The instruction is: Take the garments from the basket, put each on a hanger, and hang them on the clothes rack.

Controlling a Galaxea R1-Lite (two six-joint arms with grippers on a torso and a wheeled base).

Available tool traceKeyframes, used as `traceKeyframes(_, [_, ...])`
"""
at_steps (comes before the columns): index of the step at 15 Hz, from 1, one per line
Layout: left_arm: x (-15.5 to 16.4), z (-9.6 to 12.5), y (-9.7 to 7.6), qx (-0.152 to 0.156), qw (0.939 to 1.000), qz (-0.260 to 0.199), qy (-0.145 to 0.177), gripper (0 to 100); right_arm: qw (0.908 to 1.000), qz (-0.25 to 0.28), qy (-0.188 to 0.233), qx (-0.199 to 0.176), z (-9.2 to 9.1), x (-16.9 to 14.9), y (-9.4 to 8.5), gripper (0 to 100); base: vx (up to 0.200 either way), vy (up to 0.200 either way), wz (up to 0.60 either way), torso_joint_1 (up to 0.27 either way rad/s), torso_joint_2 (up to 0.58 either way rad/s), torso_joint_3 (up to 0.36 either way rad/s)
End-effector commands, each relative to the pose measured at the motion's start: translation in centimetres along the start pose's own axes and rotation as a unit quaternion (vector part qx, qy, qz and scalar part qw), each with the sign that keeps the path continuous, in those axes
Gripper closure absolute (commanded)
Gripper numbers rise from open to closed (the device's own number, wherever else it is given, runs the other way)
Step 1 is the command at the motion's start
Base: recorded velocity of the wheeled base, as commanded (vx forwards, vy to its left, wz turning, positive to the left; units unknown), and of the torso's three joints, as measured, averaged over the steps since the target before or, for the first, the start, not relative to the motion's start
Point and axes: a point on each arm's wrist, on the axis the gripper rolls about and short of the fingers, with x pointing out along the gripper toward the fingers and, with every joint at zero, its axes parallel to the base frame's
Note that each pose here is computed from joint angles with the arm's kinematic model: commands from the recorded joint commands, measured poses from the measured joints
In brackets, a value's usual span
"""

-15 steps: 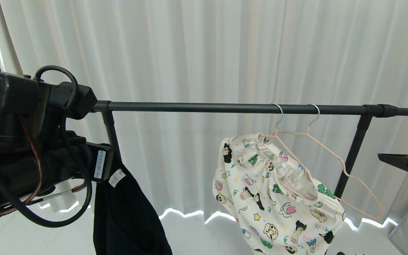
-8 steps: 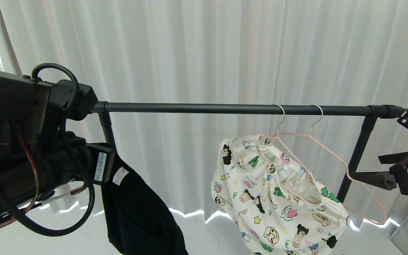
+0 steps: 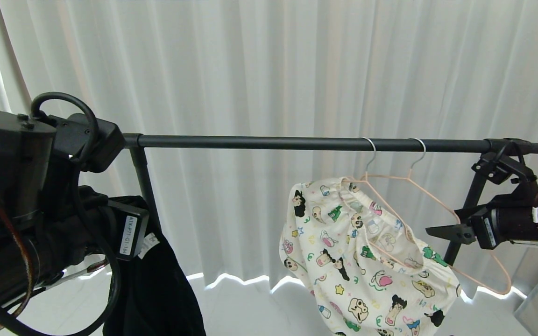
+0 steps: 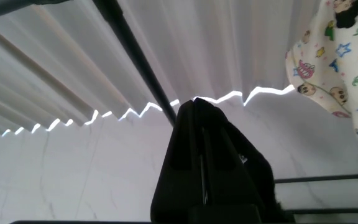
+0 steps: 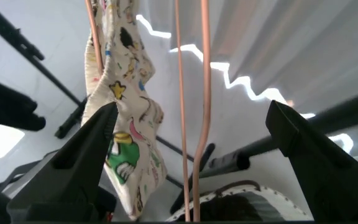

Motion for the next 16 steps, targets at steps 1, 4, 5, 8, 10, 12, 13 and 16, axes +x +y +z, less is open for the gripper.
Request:
traceKeyframes(1, [-0.2, 0.0, 0.0, -0.001, 1.0000, -0.001, -0.003, 100, 0.9998, 0.008, 0.016, 0.011, -0.4, 1.2, -0.6, 0, 0.000, 0.000, 0.00, 0.000, 0.00, 0.000])
traceKeyframes(4, [-0.1, 0.0, 0.0, 0.001, 1.0000, -0.001, -0.003, 100, 0.9996, 0.017, 0.014, 0.016, -0.2, 1.6, -1.2, 0, 0.000, 0.000, 0.00, 0.000, 0.00, 0.000])
traceKeyframes(5, [-0.1, 0.0, 0.0, 0.001, 1.0000, -0.001, -0.003, 100, 0.9996, 0.018, 0.015, 0.016, -0.1, 1.8, -1.3, 0, 0.000, 0.000, 0.00, 0.000, 0.00, 0.000])
traceKeyframes(8, [-0.1, 0.0, -0.1, 0.002, 1.0000, -0.001, -0.002, 100, 0.9995, 0.021, 0.019, 0.016, -0.2, 2.1, -1.3, 0, 0.000, 0.000, 0.00, 0.000, 0.00, 0.000])
traceKeyframes(10, [-0.1, 0.0, -0.1, 0.002, 1.0000, -0.002, -0.002, 100, 0.9994, 0.021, 0.021, 0.018, -0.2, 2.3, -1.4, 0, 0.000, 0.000, 0.00, 0.000, 0.00, 0.000])
traceKeyframes(12, [-0.1, 0.0, -0.2, 0.003, 1.0000, -0.003, -0.002, 100, 0.9993, 0.020, 0.023, 0.019, -0.3, 2.4, -1.5, 100, 0.000, 0.000, 0.00, 0.000, 0.00, 0.000])
traceKeyframes(13, [-0.1, -0.1, -0.2, 0.004, 1.0000, -0.004, -0.001, 100, 0.9993, 0.021, 0.025, 0.020, -0.4, 2.5, -1.5, 100, 0.000, 0.000, 0.00, 0.000, 0.00, 0.000])
traceKeyframes(16, [-0.1, -0.1, -0.2, 0.004, 1.0000, -0.004, -0.002, 100, 0.9995, 0.020, 0.019, 0.017, -0.3, 2.5, -1.5, 100, 0.000, 0.000, 0.00, 0.000, 0.00, 0.000])
